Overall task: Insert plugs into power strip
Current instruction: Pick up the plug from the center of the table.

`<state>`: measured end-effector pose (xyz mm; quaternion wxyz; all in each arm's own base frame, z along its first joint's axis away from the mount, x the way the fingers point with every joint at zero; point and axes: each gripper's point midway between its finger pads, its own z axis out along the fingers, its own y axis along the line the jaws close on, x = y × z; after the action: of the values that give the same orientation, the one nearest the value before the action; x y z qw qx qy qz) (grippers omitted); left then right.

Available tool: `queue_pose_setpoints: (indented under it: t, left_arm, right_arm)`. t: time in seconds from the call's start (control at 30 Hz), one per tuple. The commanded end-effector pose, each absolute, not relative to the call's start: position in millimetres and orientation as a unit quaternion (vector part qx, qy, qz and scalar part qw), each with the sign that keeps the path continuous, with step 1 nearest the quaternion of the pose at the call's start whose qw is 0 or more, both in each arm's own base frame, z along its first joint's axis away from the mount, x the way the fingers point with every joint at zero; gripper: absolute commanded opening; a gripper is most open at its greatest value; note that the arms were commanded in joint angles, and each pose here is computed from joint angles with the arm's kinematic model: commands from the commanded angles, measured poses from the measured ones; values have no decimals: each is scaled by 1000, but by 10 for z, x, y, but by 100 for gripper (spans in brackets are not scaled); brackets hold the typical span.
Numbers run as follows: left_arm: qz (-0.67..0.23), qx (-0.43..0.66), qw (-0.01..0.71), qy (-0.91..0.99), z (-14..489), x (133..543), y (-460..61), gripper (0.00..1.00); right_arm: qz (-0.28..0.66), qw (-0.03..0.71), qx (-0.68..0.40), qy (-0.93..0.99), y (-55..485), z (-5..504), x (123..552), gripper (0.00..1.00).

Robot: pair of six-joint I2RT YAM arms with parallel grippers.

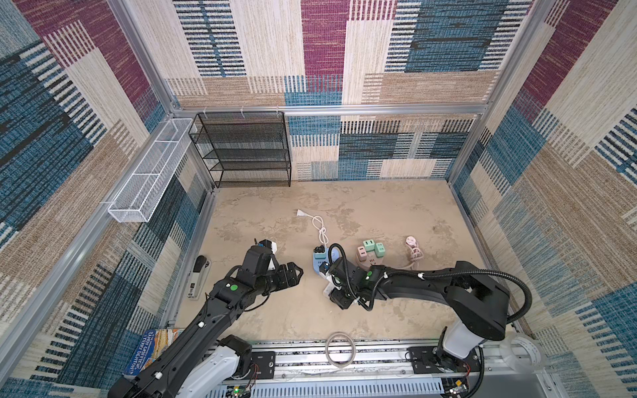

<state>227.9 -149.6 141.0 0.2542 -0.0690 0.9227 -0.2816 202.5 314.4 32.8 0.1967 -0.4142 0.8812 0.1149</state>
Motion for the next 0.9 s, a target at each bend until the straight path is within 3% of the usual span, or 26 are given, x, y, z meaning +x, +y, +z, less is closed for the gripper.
queue_pose_setpoints:
  t: [0.0,0.3,0.5,0.7,0.87]
  left_arm:
    - [-289,-69,257,920,1425,2300,-1522,86]
    - [-303,-55,255,917,1499,2291,-1578,85]
    - [-360,-28,211,908,1697,2179,-1803,83]
    - [-446,-4,103,889,1810,1936,-2123,76]
    - [-473,1,85,877,1839,1843,-2181,74]
  right_arm:
    - [139,210,-410,877,3232,457,2034,51]
    - [204,213,-408,864,3363,787,1903,30]
    - [258,241,-409,842,3420,1165,1817,29]
    - [287,269,-404,826,3519,1482,1847,29]
    - [291,291,-401,818,3571,1642,1905,28]
